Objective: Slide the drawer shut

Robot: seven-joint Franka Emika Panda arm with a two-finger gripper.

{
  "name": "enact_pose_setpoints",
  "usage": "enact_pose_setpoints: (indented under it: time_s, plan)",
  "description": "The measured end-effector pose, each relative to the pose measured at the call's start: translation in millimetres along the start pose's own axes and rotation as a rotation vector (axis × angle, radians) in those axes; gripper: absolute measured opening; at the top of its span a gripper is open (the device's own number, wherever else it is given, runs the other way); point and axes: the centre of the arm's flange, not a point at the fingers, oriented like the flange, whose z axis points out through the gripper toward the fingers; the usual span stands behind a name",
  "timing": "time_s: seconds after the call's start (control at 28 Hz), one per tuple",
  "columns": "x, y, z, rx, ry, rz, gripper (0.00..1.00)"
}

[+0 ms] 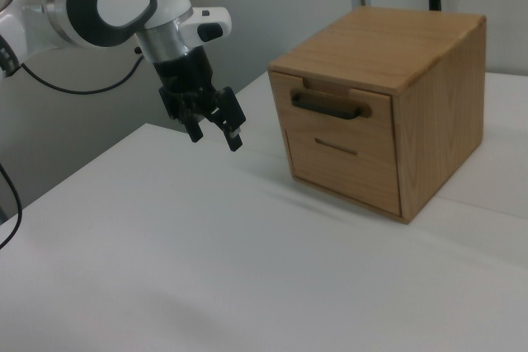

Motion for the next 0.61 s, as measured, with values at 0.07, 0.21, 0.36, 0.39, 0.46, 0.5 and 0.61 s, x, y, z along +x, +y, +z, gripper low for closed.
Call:
enact_pose_setpoints:
  time_s: [0.07,0.21,0.36,0.39,0.46,0.5,0.61]
  plan:
    - [-1.1,0.0,0.9,0.0,-0.01,0.0,1.0]
    - [-1.6,0.0,1.4,0.0,-0.015,0.0,1.0]
    - [-1.7,0.0,1.9,0.0,-0.017,0.0,1.0]
    - [-1.7,0.0,2.1,0.0,-0.018,0.0,1.0]
    - [-1.7,0.0,2.3,0.0,-0.018,0.0,1.0]
    - [-1.7,0.0,2.3,0.0,-0.018,0.0,1.0]
    - [-1.8,-0.1,2.5,0.0,-0.019,0.0,1.0]
